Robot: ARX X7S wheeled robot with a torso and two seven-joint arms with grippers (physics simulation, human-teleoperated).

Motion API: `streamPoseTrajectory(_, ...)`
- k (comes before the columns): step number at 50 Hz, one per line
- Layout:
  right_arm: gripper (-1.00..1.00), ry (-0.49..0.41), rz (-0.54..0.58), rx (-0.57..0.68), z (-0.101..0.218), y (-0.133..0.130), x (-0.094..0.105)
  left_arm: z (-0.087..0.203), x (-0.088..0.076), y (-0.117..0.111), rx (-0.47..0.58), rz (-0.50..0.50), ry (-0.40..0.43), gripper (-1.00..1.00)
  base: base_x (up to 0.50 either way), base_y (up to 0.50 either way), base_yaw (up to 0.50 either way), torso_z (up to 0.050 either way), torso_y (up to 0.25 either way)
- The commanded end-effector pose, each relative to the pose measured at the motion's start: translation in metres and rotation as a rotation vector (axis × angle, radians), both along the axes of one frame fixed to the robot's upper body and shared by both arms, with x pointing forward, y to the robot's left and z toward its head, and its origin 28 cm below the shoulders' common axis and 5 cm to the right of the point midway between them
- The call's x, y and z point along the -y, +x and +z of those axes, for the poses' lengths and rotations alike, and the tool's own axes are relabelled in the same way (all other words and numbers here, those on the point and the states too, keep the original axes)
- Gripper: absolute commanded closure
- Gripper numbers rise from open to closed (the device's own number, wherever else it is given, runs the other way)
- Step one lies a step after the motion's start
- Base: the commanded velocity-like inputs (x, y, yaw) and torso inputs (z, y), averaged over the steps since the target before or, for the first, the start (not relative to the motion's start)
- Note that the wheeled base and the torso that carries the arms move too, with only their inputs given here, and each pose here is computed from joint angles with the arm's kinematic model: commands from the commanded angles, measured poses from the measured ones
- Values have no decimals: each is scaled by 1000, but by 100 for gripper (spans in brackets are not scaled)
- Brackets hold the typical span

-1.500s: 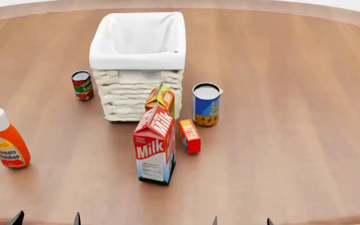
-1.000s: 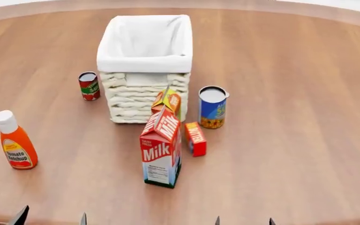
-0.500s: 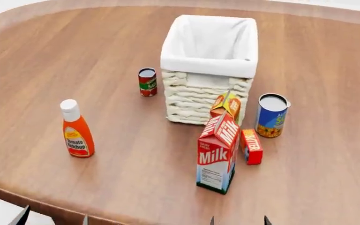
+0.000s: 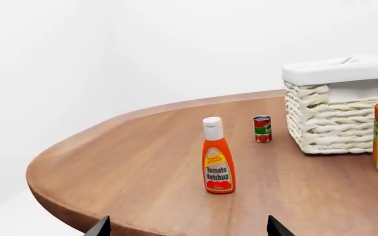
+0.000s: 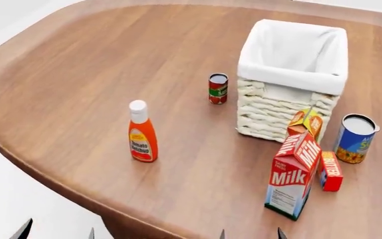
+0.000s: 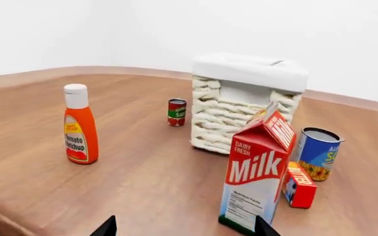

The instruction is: Pick up the butter and put it in the basket.

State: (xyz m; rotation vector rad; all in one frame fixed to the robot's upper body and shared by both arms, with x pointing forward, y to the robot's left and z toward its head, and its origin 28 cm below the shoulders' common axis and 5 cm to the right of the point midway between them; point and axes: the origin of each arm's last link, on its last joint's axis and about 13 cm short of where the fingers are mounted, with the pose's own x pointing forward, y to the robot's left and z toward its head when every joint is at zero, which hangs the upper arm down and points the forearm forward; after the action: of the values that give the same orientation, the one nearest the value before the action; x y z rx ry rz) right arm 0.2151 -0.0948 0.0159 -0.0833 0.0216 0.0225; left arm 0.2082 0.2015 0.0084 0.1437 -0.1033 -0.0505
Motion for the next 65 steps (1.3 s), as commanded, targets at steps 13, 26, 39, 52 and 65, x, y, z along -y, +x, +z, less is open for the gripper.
streamPoseTrajectory(13,-100,-26,-9,53,6,-1,0,-1,1,1,-37,10,-36,-100,93,-253,77,0,0)
streamPoseTrajectory(26,-100,-14,12,58,6,-1,-1,1,0,0,-35,8,-38,-100,170,-470,0,0,0)
streamPoseTrajectory(39,-100,-19,20,61,7,0,-2,2,0,1,-31,7,-40,-100,170,-470,0,0,0)
streamPoseTrajectory(52,-100,-38,-32,29,6,1,-2,3,-1,2,-29,12,-43,-100,157,-434,0,0,0)
streamPoseTrajectory(65,-100,-31,-4,56,8,1,-3,36,-27,31,10,140,-92,-100,230,44,0,0,0)
